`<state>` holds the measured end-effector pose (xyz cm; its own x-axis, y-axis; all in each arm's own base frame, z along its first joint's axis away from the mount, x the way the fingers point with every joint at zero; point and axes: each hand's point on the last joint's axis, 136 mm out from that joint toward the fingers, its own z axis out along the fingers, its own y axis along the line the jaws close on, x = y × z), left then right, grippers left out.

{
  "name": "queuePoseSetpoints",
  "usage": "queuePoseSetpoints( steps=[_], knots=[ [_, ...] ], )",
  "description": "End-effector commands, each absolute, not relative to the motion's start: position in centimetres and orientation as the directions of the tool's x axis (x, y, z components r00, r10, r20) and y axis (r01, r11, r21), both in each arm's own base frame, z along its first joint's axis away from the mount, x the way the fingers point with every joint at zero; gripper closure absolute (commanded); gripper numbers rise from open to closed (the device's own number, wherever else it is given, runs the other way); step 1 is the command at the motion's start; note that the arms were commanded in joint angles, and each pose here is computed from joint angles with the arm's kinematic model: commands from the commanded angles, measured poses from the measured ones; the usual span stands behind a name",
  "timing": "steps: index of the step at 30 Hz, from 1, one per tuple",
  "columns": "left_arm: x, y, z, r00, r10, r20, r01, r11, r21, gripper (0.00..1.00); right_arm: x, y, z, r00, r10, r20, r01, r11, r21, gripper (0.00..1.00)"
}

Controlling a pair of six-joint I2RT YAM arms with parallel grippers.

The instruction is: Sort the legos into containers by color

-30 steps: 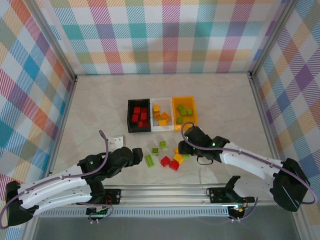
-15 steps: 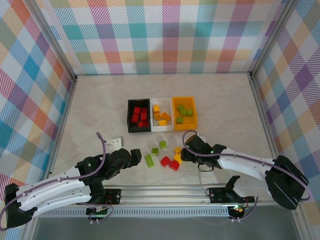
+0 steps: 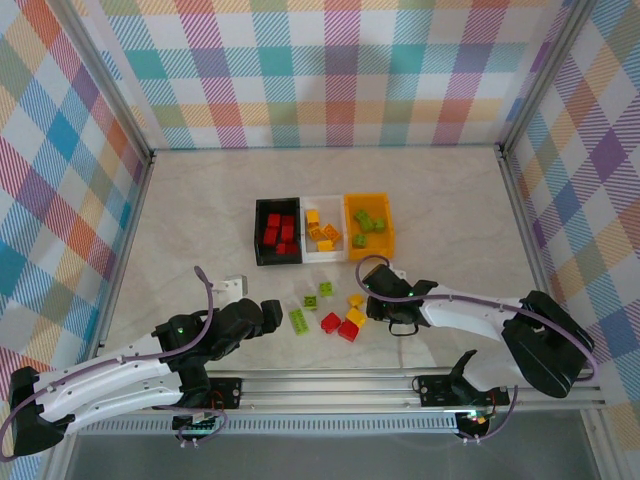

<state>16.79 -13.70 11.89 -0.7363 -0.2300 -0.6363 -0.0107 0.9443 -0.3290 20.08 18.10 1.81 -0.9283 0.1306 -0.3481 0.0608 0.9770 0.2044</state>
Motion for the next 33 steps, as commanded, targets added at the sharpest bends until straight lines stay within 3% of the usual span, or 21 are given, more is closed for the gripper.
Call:
queuePoseSetpoints(
  steps=[1,4,6,10,13,21,28,33],
  knots=[
    [16.7,-13.6,11.7,-0.737,-0.229,-0.636,-0.011,0.945,-0.328,0.0,20.7,18.0,3.2,-0.917,0.095,-0.388,0.019,0.981,0.194,0.69],
    [16.7,-13.7,11.5,-0.74,-0.226,-0.634,-0.011,0.946,-0.325,0.0,21.4,18.1,5.5,-0.897,0.06,-0.437,-0.029,0.981,0.194,0.72],
    [16.7,-13.7,11.5,-0.741,-0.224,-0.633,-0.008,0.946,-0.325,0.0,21.7,18.3,6.6,-0.898,0.054,-0.437,-0.045,0.976,0.213,0.68],
    [16.8,-13.9,11.2,-0.743,-0.224,-0.63,-0.011,0.946,-0.324,0.0,22.1,17.6,6.8,-0.898,0.059,-0.437,-0.029,0.981,0.192,0.33],
    [16.8,-14.1,11.1,-0.746,-0.225,-0.627,-0.011,0.945,-0.326,0.0,22.8,17.5,5.9,-0.909,0.062,-0.413,-0.023,0.98,0.197,0.26],
    [16.9,-14.1,10.8,-0.749,-0.212,-0.628,-0.017,0.953,-0.302,0.0,22.7,19.1,3.5,-0.939,0.006,-0.345,-0.072,0.974,0.213,0.31],
    [17.0,-14.3,11.0,-0.748,-0.211,-0.629,-0.013,0.952,-0.305,0.0,23.0,19.1,2.8,-0.936,-0.002,-0.351,-0.079,0.975,0.205,0.6],
    [17.0,-14.5,11.4,-0.747,-0.213,-0.63,-0.003,0.949,-0.316,0.0,23.7,19.4,6.6,-0.905,-0.016,-0.426,-0.126,0.965,0.231,0.7]
  ],
)
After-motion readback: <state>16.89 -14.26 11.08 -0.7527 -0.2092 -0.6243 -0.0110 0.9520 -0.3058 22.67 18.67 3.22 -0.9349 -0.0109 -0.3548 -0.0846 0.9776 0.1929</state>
